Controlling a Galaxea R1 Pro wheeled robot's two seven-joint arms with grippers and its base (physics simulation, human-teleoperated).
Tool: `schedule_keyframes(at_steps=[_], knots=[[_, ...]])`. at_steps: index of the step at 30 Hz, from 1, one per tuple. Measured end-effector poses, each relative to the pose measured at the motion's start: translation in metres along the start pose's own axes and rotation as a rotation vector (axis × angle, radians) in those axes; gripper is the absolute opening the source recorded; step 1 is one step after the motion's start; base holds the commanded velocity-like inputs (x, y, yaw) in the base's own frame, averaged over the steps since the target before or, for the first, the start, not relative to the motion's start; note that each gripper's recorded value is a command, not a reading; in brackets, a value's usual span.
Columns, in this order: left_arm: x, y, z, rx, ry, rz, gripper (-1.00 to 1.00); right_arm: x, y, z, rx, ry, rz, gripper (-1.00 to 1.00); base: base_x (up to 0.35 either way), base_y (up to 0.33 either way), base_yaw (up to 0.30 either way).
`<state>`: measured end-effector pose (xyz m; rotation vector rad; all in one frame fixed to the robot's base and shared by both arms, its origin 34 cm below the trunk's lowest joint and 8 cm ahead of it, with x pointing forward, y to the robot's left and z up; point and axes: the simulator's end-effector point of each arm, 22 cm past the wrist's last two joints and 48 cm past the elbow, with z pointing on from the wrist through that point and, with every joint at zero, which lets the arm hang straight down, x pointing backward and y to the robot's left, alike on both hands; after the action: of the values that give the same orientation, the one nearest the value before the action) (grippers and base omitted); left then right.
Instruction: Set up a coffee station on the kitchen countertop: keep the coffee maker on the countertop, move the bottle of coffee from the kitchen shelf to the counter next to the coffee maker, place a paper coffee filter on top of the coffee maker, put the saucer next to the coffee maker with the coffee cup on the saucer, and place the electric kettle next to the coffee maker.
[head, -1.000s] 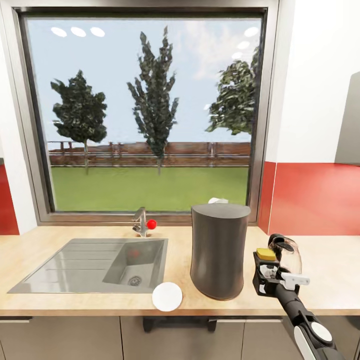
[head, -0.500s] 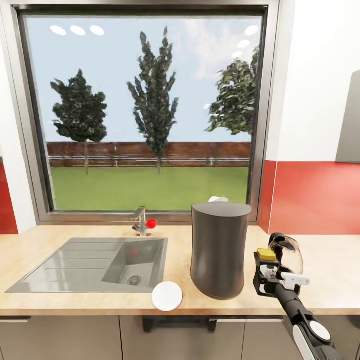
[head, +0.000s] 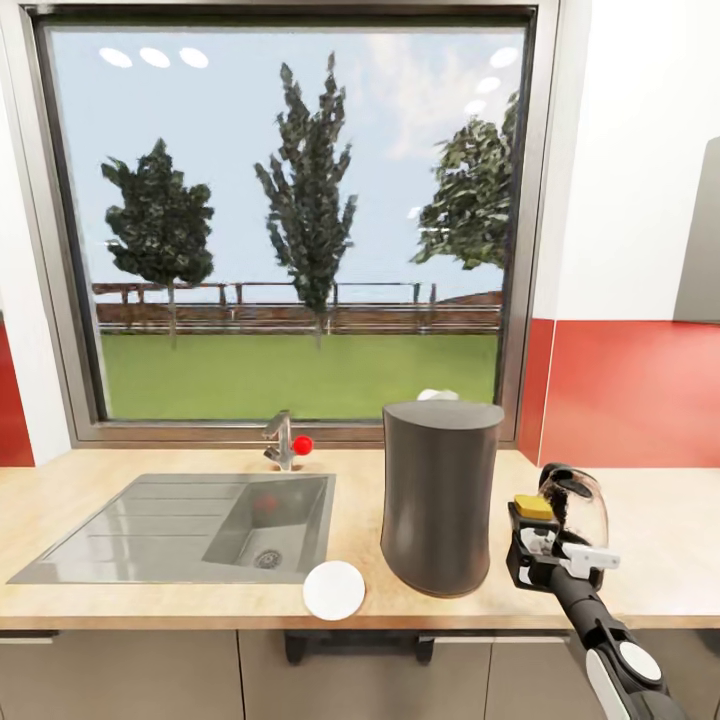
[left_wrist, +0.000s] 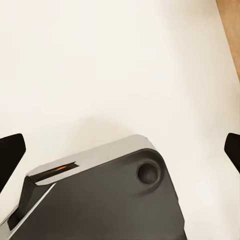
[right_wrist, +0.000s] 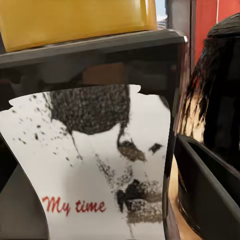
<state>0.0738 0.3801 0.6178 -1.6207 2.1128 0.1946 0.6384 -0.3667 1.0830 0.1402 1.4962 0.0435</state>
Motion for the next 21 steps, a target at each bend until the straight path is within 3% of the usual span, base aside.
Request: schedule_keyframes(at_steps=[21], knots=[[0.012,-0.004,0.018,0.002,0.005,-0.002,1.00,0.030,-0.003,0.004,-0.006,0.017,-0.002,-1.00,0.000,0.000,0.000]])
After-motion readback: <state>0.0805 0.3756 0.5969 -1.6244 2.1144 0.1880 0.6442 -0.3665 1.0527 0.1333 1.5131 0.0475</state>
